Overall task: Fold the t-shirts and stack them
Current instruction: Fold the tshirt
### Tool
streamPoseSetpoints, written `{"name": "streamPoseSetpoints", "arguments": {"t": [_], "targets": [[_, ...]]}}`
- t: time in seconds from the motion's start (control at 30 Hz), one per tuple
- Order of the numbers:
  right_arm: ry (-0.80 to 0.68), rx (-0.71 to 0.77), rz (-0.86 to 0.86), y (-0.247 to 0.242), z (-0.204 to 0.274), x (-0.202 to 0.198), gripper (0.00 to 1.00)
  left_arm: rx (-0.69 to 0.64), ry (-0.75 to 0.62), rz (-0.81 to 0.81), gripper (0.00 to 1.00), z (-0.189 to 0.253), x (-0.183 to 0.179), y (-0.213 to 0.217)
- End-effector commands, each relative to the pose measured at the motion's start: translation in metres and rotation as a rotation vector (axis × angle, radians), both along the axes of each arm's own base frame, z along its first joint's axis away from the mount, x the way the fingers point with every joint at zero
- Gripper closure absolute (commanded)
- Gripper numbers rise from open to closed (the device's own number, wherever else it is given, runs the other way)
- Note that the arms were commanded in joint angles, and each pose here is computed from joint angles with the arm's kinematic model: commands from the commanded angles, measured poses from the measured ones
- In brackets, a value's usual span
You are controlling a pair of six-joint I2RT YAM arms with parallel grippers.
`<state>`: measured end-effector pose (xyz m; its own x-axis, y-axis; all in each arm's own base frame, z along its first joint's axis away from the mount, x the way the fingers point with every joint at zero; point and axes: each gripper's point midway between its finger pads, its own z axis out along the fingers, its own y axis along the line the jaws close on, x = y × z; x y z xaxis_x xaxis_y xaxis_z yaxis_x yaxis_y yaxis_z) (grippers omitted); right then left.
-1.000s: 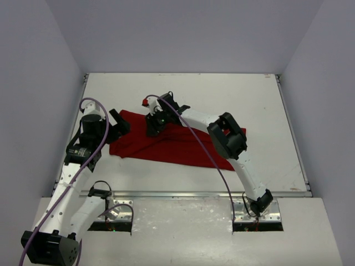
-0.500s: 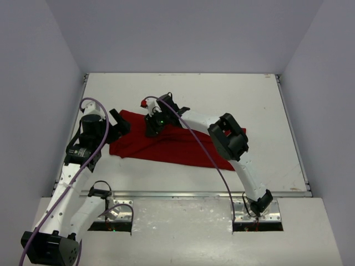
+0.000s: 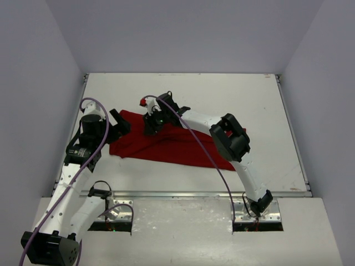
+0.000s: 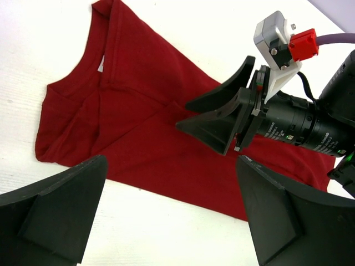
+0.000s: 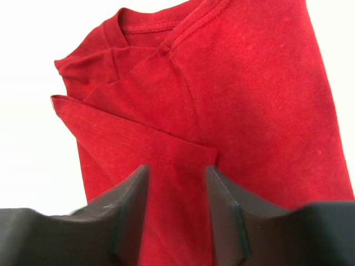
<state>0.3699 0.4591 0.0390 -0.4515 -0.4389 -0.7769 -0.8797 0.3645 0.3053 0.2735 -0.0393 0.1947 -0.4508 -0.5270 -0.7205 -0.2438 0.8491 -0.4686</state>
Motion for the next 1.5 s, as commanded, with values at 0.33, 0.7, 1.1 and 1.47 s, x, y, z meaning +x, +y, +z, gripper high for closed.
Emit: {"name": "streamPoseSetpoints", "arguments": {"t": [0.33,0.7,1.1,1.47], "targets": [[-0.053,-0.014,0.013,0.012,-0.004,0.015,0.56,0.001,-0.060,-0.012,0.00,0.011,0.004,0.000],[-0.033,-0.006,0.019,0.011,-0.005,0.008,0.83,0.001,-0.060,-0.014,0.00,0.011,0.004,-0.001],[-0.066,0.093,0.034,0.002,0.037,-0.019,0.99,-0.002,-0.063,-0.016,0.00,0.011,0.004,-0.001],[-0.010,0.131,0.060,-0.018,0.030,-0.072,0.94,-0.007,-0.069,-0.016,0.00,0.012,0.003,-0.001]]}}
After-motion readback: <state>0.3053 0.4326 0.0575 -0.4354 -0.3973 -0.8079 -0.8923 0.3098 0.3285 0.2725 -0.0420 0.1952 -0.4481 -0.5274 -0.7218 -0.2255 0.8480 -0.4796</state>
